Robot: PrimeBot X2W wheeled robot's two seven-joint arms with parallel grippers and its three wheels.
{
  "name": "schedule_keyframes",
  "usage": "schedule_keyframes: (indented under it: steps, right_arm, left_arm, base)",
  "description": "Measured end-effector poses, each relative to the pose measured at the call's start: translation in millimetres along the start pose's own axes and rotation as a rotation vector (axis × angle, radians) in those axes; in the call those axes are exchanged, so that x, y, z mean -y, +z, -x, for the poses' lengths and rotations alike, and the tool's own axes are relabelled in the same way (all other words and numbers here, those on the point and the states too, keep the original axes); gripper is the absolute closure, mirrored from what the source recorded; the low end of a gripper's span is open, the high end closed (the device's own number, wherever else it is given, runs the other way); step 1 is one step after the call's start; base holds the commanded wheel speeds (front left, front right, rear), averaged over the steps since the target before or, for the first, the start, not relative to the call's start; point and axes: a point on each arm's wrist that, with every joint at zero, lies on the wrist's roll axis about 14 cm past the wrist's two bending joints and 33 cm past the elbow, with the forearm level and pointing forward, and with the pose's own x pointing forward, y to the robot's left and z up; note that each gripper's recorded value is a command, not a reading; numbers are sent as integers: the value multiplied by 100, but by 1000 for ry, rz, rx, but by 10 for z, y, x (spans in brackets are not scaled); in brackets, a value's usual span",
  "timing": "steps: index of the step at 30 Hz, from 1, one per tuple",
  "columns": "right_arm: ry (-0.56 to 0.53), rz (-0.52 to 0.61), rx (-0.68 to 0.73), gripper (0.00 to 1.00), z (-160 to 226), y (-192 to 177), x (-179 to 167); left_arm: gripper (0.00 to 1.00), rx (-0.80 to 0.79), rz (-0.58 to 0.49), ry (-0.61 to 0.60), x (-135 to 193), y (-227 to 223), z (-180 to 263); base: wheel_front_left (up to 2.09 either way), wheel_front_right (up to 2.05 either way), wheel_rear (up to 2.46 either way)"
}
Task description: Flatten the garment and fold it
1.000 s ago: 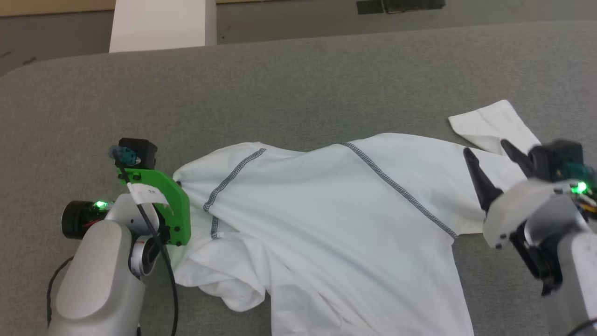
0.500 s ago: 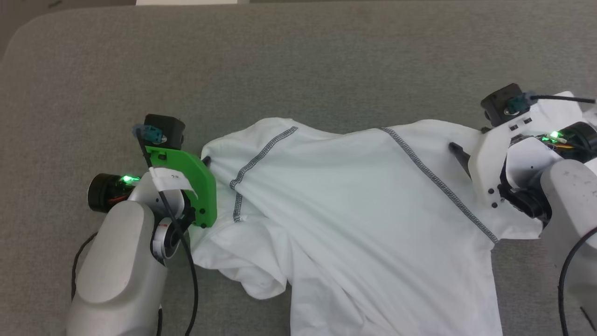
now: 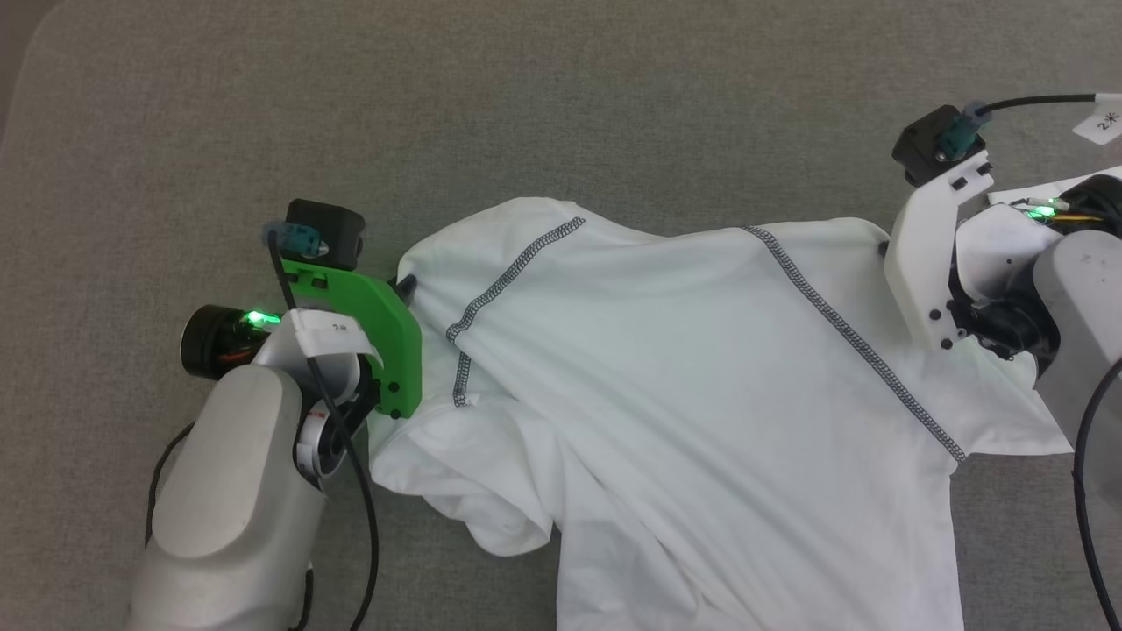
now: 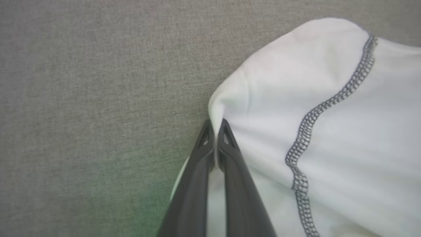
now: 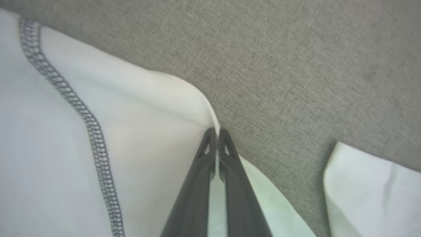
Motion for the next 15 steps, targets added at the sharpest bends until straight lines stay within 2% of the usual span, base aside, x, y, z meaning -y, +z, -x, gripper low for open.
schedule_keyframes:
  steps: [5, 11, 15]
  right_arm:
    - [-19, 4, 51, 100, 124, 14, 87]
    - [-89, 20, 158, 100, 499, 196, 355]
    - [-141, 35, 272, 100, 874, 485, 512]
  left_arm:
    - [100, 36, -92, -52, 88, 156, 41]
    - [100, 221, -49, -158, 290, 842, 229]
    - [100, 353, -66, -195, 377, 1353, 418]
  base:
    - [0, 0, 0]
    - [0, 0, 0]
    - [0, 0, 0]
